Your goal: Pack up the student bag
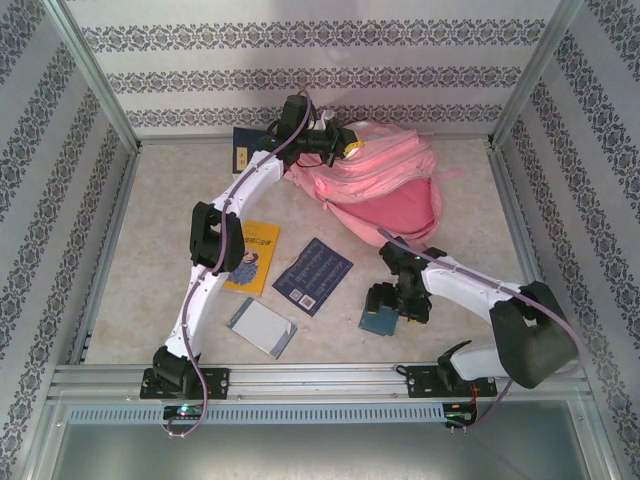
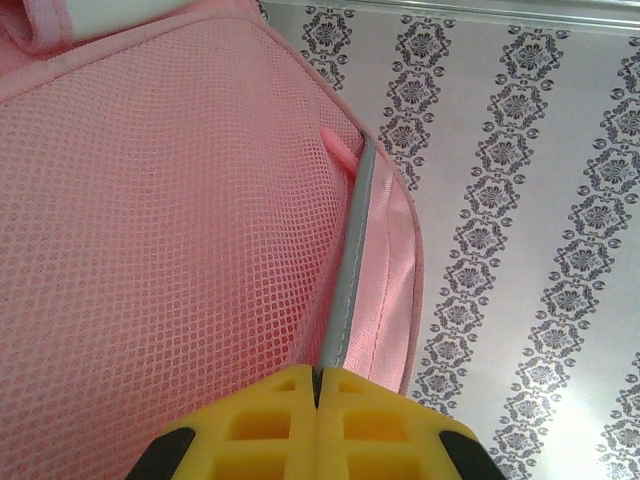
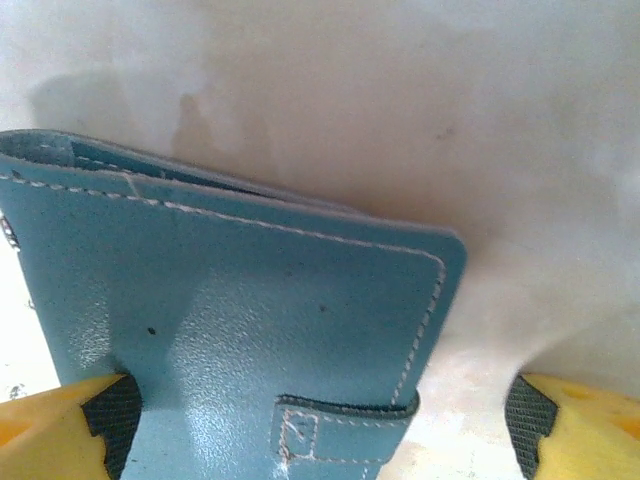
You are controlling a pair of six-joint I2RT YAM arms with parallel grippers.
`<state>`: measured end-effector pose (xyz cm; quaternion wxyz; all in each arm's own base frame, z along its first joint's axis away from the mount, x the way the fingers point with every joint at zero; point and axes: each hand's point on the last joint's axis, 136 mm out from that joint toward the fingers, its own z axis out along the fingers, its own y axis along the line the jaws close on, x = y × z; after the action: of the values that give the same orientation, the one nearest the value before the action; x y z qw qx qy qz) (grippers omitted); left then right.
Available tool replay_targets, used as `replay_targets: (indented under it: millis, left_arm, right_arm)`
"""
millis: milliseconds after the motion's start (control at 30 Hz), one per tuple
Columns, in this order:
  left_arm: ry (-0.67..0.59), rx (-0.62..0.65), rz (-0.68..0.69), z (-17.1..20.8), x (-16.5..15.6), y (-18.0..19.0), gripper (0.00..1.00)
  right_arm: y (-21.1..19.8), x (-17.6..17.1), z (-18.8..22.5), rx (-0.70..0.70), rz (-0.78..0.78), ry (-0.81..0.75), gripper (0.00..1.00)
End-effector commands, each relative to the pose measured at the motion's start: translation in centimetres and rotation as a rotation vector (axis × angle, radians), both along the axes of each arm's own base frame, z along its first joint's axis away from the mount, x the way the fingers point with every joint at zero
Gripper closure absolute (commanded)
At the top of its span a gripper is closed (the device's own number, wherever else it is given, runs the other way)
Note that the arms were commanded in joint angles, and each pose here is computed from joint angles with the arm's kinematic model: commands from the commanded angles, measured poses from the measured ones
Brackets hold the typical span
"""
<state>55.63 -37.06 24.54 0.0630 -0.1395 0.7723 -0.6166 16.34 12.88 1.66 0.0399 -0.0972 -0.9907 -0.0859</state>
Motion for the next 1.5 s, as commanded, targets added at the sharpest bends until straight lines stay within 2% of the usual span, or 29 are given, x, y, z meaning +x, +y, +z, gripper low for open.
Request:
replay_targets:
  millis: [0, 200, 367, 500, 767, 933, 1000, 1033, 1100, 1133, 1167, 1233, 1300, 1467]
  left_arm:
    - [-0.079, -0.049, 0.028, 4.5, 0.4, 1.6, 1.0]
    - [-0.08, -0.056, 0.028, 4.5, 0.5, 1.5, 1.0]
    - [-0.073, -0.058, 0.026, 4.2, 0.6, 1.4, 1.0]
    - [-0.075, -0.061, 0.027, 4.2, 0.6, 1.4, 1.0]
    - [-0.068, -0.053, 0.029, 3.9, 0.6, 1.5, 1.0]
    - [-0.068, -0.05, 0.028, 3.8, 0.6, 1.4, 1.0]
    - [-0.066, -0.049, 0.028, 3.7, 0.6, 1.4, 1.0]
    - [-0.067, -0.048, 0.03, 3.8, 0.6, 1.5, 1.0]
    - [-0.067, -0.048, 0.03, 3.8, 0.6, 1.5, 1.0]
    - [-0.067, -0.048, 0.028, 3.8, 0.6, 1.5, 1.0]
    - [-0.065, -0.047, 0.028, 3.8, 0.6, 1.4, 1.0]
    - [-0.066, -0.045, 0.028, 3.7, 0.6, 1.5, 1.0]
    - [-0.06, -0.043, 0.027, 3.5, 0.5, 1.4, 1.0]
    - [-0.058, -0.04, 0.026, 3.4, 0.5, 1.5, 1.0]
  right_arm:
    - [2.4, 2.2, -0.2, 0.044, 0.046, -0.066, 0.09]
    - [4.4, 3.1, 0.9, 0.101, 0.046, -0.101, 0.17]
    - [5.0, 3.3, 1.2, 0.11, 0.056, -0.117, 0.32]
    - [5.0, 3.3, 1.0, 0.099, 0.057, -0.108, 0.4]
    - [4.1, 3.4, 2.7, 0.079, 0.05, -0.155, 0.76]
    - [3.6, 3.3, 3.5, 0.083, 0.042, -0.17, 0.94]
    - [3.4, 3.2, 3.7, 0.087, 0.04, -0.174, 0.95]
    - [3.6, 3.2, 3.9, 0.105, 0.043, -0.171, 0.89]
    - [4.6, 2.8, 3.9, 0.181, 0.06, -0.148, 0.43]
    - [5.1, 2.7, 3.8, 0.22, 0.07, -0.132, 0.29]
    - [5.7, 2.5, 3.8, 0.251, 0.087, -0.122, 0.22]
    - [6.6, 2.5, 3.6, 0.293, 0.108, -0.113, 0.1]
    - [6.1, 2.8, 2.9, 0.209, 0.113, -0.108, 0.02]
    - [5.7, 3.5, 2.0, -0.093, 0.142, -0.091, 0.02]
